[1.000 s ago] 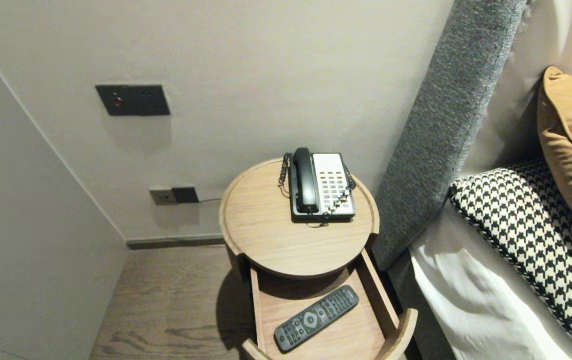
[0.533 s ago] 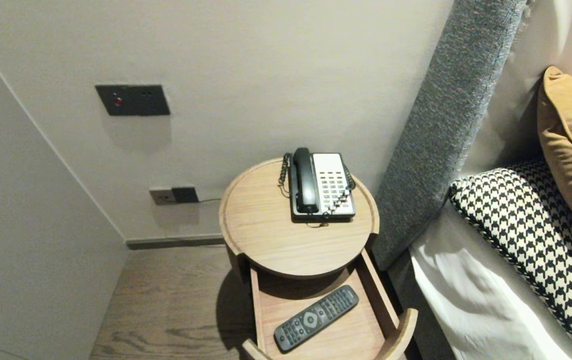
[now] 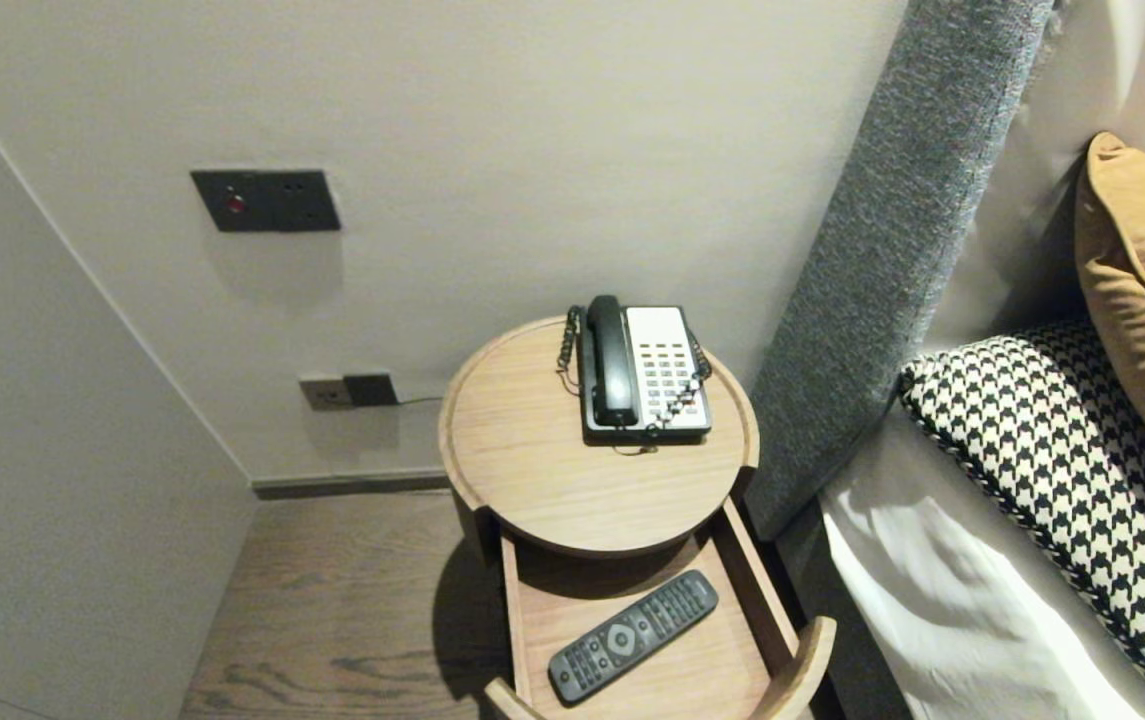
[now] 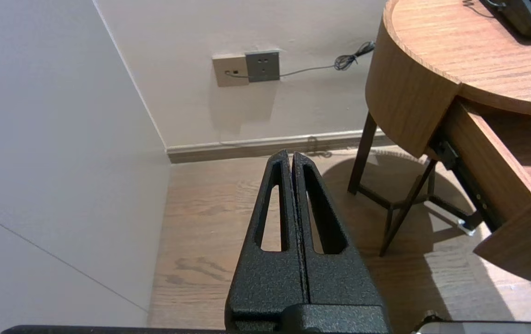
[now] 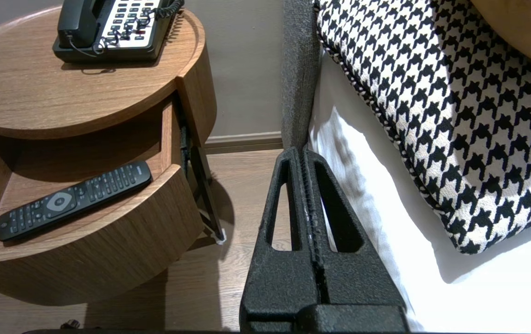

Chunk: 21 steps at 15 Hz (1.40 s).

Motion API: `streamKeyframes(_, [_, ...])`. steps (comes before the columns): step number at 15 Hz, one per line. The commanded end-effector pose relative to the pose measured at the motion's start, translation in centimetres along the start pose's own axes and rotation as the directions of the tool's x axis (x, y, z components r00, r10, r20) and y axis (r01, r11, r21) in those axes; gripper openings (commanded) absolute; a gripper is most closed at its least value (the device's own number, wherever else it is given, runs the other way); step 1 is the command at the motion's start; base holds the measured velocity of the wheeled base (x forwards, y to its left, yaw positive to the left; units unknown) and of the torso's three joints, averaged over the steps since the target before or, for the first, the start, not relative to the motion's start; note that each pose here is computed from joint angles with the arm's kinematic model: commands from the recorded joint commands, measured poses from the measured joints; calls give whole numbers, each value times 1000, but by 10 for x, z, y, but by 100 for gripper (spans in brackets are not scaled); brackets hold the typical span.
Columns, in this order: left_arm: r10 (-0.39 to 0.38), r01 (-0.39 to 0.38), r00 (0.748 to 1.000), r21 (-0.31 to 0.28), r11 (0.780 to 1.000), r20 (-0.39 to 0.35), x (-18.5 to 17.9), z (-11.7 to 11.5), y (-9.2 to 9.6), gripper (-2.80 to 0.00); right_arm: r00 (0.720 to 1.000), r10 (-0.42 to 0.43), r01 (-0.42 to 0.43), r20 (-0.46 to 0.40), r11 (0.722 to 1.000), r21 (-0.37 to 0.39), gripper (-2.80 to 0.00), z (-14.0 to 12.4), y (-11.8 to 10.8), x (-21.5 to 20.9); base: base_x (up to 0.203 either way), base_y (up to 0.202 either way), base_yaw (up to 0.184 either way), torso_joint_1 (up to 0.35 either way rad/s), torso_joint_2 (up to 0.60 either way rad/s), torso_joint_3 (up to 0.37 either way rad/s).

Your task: Close the nightstand drawer

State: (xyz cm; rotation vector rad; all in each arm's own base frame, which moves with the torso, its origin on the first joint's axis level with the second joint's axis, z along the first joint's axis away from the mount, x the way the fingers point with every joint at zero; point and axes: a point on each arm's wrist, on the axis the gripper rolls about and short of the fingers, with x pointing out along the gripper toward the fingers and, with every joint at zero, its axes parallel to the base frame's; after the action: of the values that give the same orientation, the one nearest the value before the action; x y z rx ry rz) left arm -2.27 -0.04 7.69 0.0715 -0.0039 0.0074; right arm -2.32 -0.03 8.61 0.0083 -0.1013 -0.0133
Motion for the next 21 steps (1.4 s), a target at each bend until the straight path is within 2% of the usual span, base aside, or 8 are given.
streamKeyframes(1, [1,-1,1000,0,1000,4,-1,-2,0,-280,999,0,0,-38,1000,-1,-280,-11,0,2,0,0,0,0,0,0])
streamKeyframes(7, [5,-5,1000,-16,1000,5,-1,-1,0,-280,999,0,0,-38,1000,-1,-280,-11,0,2,0,0,0,0,0,0])
streamKeyframes(21, [-4,4,1000,-4,1000,1,-1,-1,0,-280,999,0,0,-38,1000,-1,-280,-11,0,2,0,0,0,0,0,0])
